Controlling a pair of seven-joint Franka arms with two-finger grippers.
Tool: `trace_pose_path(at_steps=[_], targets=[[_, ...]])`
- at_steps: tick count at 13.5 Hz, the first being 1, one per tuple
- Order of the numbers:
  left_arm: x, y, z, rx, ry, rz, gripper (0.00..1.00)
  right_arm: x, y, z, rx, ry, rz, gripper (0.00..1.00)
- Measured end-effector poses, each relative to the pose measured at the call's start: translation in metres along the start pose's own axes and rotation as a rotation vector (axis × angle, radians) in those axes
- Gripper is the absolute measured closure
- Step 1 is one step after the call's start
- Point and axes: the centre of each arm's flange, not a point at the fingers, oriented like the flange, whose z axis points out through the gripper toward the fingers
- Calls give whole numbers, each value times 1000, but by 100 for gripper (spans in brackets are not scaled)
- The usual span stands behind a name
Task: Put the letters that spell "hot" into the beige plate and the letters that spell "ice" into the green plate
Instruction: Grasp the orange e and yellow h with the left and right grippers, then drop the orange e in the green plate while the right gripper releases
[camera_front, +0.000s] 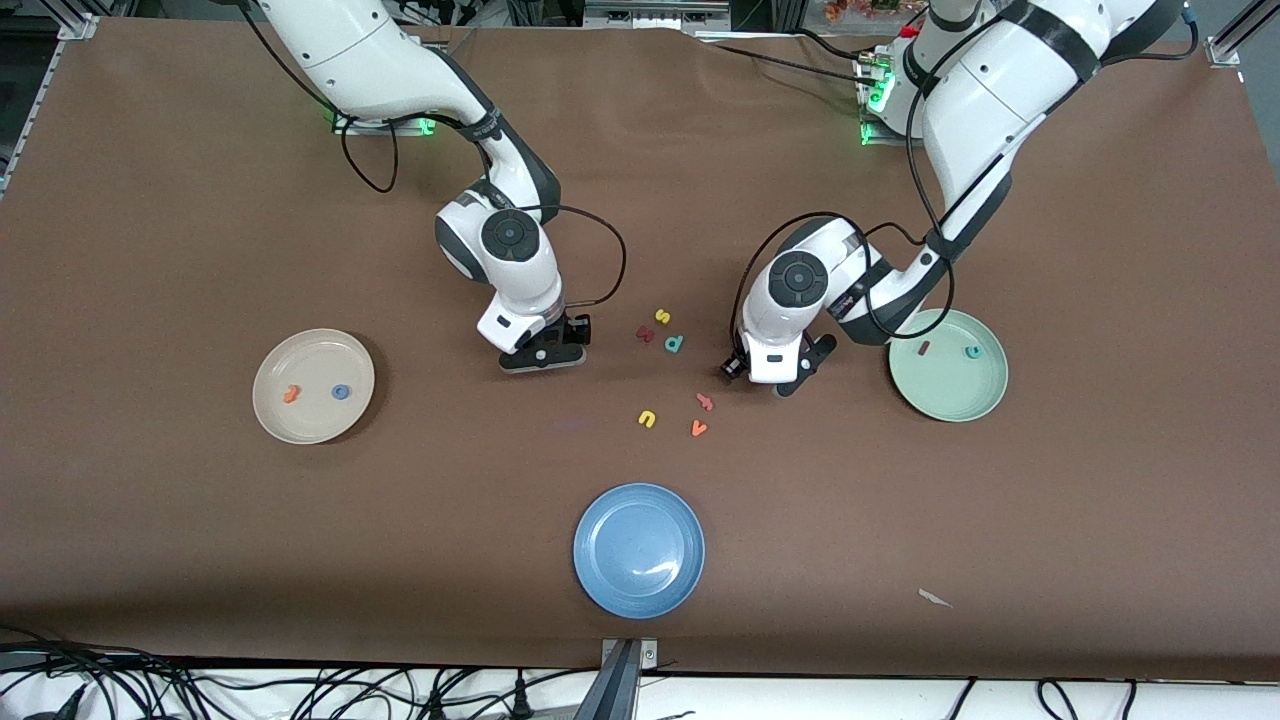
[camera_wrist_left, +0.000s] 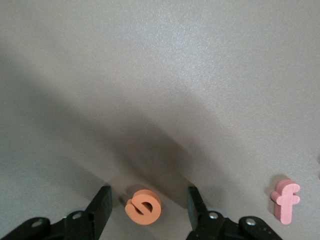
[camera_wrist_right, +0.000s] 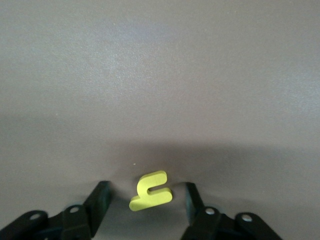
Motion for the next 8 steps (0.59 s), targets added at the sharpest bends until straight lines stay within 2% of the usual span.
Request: trace_pose_path(at_steps=[1,3,4,6,8], targets=[[0,0,0,0,0,0,32,0,0,0,0,0,0,34],[-1,0,0,0,0,-3,32,1,1,-1,0,2,1,46],[-2,1,0,-1,0,-4,34,0,1,-1,0,1,1,46],[-4,1,0,-1,1,-4,36,2,2,-5,1,6,3,62],[-5,2,-2,-3,2,-3,48,1,6,-4,-1,4,2,64]])
